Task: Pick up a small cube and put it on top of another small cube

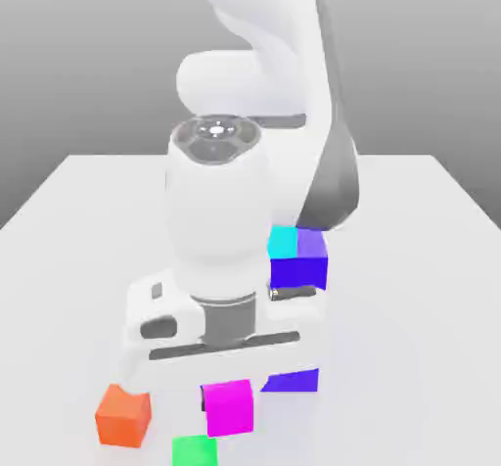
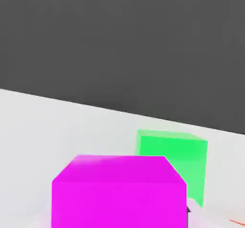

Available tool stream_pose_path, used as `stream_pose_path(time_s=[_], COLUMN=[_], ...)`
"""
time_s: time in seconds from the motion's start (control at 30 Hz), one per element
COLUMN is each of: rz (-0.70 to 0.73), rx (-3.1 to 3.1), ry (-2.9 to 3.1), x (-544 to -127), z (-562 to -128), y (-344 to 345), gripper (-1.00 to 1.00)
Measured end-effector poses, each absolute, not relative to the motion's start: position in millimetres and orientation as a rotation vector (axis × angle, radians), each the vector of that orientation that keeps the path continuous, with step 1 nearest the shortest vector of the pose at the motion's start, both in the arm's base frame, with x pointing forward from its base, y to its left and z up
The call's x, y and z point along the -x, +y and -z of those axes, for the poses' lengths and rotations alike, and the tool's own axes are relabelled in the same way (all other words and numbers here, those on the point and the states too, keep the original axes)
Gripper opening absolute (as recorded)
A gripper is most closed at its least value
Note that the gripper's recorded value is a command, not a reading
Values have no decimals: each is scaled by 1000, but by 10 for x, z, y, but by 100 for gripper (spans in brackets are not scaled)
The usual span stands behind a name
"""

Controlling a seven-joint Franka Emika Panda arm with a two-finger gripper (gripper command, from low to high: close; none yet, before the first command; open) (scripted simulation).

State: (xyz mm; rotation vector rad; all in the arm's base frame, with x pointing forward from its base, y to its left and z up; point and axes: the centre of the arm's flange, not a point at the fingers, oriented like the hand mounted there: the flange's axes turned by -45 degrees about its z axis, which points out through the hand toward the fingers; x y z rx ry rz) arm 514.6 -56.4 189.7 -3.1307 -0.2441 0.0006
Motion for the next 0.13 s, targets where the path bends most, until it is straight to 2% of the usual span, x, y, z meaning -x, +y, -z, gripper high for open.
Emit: stream_pose_path(time_s=[0.03, 0.13], rz=[-1, -1], rx=[3131, 3131], ry=[-240, -240], x=[-5146, -5146], z=[-1820, -1820], y=[-587, -587], gripper=[100, 100])
